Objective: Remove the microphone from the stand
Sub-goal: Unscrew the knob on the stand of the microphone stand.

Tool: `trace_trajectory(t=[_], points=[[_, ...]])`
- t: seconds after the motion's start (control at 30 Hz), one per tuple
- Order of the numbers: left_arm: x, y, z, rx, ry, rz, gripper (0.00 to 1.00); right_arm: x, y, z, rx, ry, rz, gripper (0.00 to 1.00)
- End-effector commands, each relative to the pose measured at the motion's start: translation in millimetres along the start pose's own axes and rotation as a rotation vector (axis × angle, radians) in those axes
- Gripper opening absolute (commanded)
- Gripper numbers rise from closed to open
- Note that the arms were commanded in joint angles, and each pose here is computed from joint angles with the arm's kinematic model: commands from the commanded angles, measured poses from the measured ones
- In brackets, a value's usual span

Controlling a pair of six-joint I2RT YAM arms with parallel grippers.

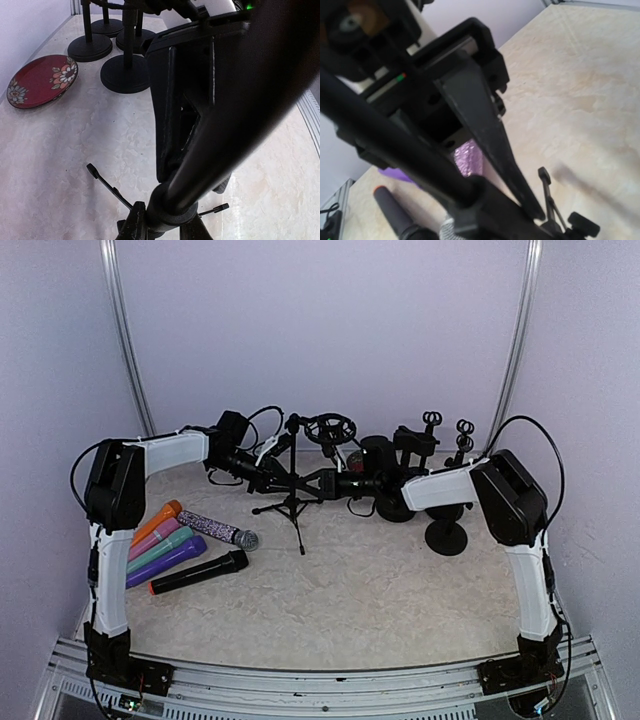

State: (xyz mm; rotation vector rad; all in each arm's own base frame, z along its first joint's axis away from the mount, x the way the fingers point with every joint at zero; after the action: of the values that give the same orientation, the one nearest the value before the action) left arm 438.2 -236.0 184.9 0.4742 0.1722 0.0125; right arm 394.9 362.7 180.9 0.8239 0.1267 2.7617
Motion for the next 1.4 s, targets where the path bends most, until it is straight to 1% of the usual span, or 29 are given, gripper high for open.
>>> trace_trajectory(t=[0.0,0.13,0.3,0.43,0.53,0.57,0.63,0.67,0.77,0.83,0.87,0.9,0.93,0.97,1.0,1.03,1.07,1.1,1.13,1.23,1.3,1.37], points=[[-26.0,-11.3,-0.7,0.014,0.119,-0.102,0.00,12.4,13.9,7.3,-0.019,-0.019,0.059,0.00],[-23.5,-13.2,-5.8,0.033,0.136,-0.094,0.00,11.7,20.5,6.0,-0.008,0.014,0.012,0.00],[-21.1,-12.6,-8.0,0.040,0.147,-0.079,0.01,10.5,26.0,-6.4,0.007,0.199,-0.134,0.00],[-18.8,-12.0,-9.8,0.041,0.158,-0.075,0.01,14.5,29.3,-21.6,-0.028,0.380,-0.238,0.00],[-16.8,-10.8,-12.2,0.044,0.172,-0.069,0.02,13.4,26.5,-29.9,-0.031,0.475,-0.297,0.00],[-15.8,-10.1,-13.7,0.046,0.180,-0.068,0.04,13.1,24.1,-32.5,-0.025,0.508,-0.311,0.00],[-13.5,-8.5,-15.5,0.054,0.198,-0.065,0.11,13.3,19.8,-34.2,-0.018,0.568,-0.347,0.00],[-12.0,-7.0,-16.3,0.058,0.205,-0.062,0.20,12.7,17.4,-35.1,-0.013,0.589,-0.366,0.00],[-7.1,5.4,-16.9,0.058,0.235,-0.038,0.40,12.7,17.4,-32.6,-0.029,0.620,-0.409,0.00],[-5.9,15.3,-19.2,0.069,0.244,-0.014,0.46,15.9,19.4,-29.4,-0.051,0.637,-0.427,0.00],[-4.9,19.9,-20.9,0.080,0.243,0.007,0.47,18.1,19.9,-28.3,-0.057,0.642,-0.425,0.03],[-4.3,22.5,-25.3,0.098,0.249,0.030,0.48,19.6,19.8,-27.4,-0.060,0.644,-0.420,0.09],[-2.8,24.7,-28.9,0.117,0.250,0.059,0.48,21.9,19.9,-25.6,-0.066,0.637,-0.412,0.19],[-1.1,25.0,-32.8,0.137,0.252,0.092,0.48,23.5,20.1,-24.0,-0.071,0.624,-0.404,0.33],[1.6,23.9,-35.6,0.151,0.251,0.125,0.47,24.4,20.7,-22.8,-0.073,0.598,-0.399,0.44],[3.3,22.5,-38.8,0.168,0.262,0.154,0.45,25.5,22.3,-20.6,-0.079,0.558,-0.389,0.53],[4.5,20.9,-41.7,0.181,0.270,0.174,0.44,25.5,24.5,-18.9,-0.083,0.510,-0.370,0.58],[5.6,18.3,-45.0,0.203,0.269,0.197,0.43,24.7,27.1,-17.7,-0.088,0.444,-0.345,0.61],[6.8,15.6,-48.7,0.225,0.262,0.225,0.42,25.0,30.2,-16.8,-0.101,0.351,-0.309,0.63],[8.2,7.3,-59.8,0.279,0.245,0.268,0.40,24.5,38.7,-22.8,-0.112,0.170,-0.208,0.64],[9.3,4.2,-64.0,0.300,0.245,0.284,0.39,21.5,43.8,-25.9,-0.122,0.018,-0.151,0.60],[10.9,1.8,-69.3,0.323,0.244,0.311,0.37,15.5,46.6,-26.2,-0.125,-0.123,-0.065,0.53]])
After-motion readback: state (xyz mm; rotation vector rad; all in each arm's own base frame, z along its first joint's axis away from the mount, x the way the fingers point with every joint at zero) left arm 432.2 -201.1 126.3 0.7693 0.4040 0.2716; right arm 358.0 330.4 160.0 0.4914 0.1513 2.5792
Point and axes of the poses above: each gripper's point midway between its finger pads, its own y axis back along the fingers, its own x axis along the line the jaws close on, z = x × y, the point moved 10 cm from there along y, back along the fingers, and after that the axes turned 3 degrees about y, right-handed, at the moved point
